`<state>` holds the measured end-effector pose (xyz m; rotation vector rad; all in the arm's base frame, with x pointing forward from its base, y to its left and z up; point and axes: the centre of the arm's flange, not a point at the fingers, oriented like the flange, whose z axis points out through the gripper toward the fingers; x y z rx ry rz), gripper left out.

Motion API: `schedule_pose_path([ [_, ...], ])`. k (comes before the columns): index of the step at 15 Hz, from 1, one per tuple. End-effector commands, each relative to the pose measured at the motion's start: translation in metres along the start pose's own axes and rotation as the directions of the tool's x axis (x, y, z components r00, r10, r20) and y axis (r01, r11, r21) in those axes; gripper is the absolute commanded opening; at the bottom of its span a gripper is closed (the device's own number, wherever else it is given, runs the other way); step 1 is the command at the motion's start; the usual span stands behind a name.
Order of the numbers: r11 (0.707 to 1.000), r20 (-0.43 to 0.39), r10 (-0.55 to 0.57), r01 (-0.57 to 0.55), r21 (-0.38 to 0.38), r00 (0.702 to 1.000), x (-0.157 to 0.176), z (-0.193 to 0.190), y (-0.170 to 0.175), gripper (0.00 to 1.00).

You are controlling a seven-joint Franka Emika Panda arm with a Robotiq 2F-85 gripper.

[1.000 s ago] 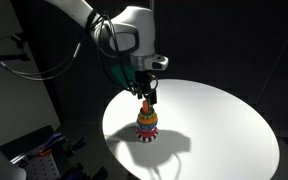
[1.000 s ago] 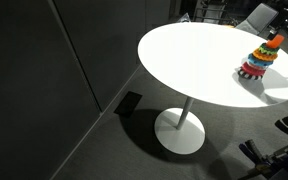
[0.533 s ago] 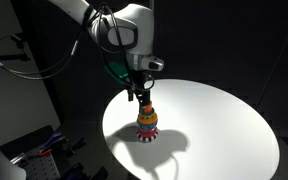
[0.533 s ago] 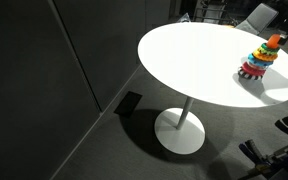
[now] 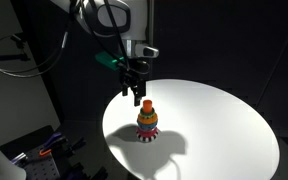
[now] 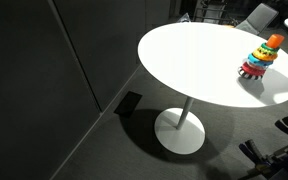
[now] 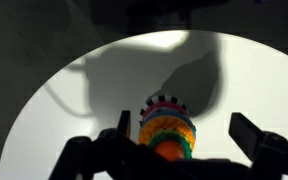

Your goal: Pick up the lime green ring and put it on the ring holder

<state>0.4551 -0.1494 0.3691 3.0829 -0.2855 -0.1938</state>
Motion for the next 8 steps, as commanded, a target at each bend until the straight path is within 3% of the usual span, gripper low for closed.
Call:
schedule_pose_path([
  [1,1.000,-0.007,0.002,-0.002,-0.031,1.000,-0.026,-0.026,-0.004,1.00],
  [8,1.000,0.000,-0.010,0.010,-0.016,1.000,-0.018,-0.021,-0.002,1.00],
])
